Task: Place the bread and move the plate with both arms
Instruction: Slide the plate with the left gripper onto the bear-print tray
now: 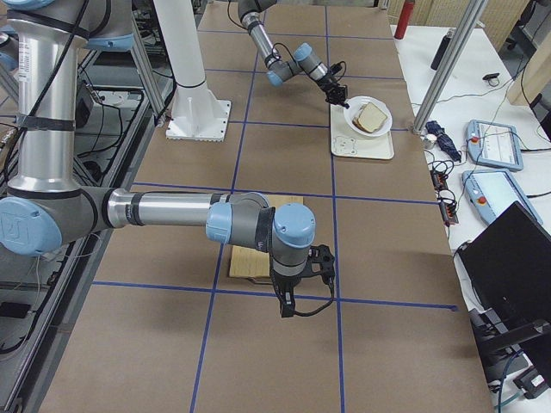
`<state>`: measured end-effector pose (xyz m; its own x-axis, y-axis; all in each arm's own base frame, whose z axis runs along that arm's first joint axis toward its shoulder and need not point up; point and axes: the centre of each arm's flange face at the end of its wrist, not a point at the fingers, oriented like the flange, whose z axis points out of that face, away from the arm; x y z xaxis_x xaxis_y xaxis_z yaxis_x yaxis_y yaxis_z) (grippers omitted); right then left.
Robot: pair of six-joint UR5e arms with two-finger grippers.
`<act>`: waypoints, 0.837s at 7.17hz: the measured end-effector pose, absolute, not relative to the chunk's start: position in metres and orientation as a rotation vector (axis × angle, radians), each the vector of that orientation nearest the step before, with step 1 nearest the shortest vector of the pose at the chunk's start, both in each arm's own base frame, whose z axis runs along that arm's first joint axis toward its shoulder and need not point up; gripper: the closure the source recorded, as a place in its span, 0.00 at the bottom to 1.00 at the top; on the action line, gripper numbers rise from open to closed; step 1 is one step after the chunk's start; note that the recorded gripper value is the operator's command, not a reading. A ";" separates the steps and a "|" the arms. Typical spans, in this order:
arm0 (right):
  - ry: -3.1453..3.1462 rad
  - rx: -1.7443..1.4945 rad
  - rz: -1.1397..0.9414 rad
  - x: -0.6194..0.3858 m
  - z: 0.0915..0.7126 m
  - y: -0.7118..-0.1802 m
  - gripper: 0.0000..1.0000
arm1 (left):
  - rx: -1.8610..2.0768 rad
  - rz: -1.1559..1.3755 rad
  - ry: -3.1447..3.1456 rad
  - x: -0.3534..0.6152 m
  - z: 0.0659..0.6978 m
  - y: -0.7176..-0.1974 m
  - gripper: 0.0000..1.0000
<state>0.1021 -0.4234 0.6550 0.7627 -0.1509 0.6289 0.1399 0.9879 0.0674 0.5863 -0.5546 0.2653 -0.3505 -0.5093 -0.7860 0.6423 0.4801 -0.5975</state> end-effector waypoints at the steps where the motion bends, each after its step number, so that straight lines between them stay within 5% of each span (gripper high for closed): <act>1: -0.685 0.016 -0.158 0.102 0.655 -0.424 0.00 | 0.139 -1.163 1.512 0.588 0.265 -0.552 0.01; 6: -0.685 0.017 -0.158 0.102 0.656 -0.427 0.00 | 0.159 -0.839 1.473 0.555 0.250 -0.508 0.02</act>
<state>0.1024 -0.4266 0.6557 0.7629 -0.1507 0.6287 0.1397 0.9879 0.0672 0.5555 -0.5079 0.2499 -0.1216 -0.3970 -0.9097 0.5798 0.7155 -0.3897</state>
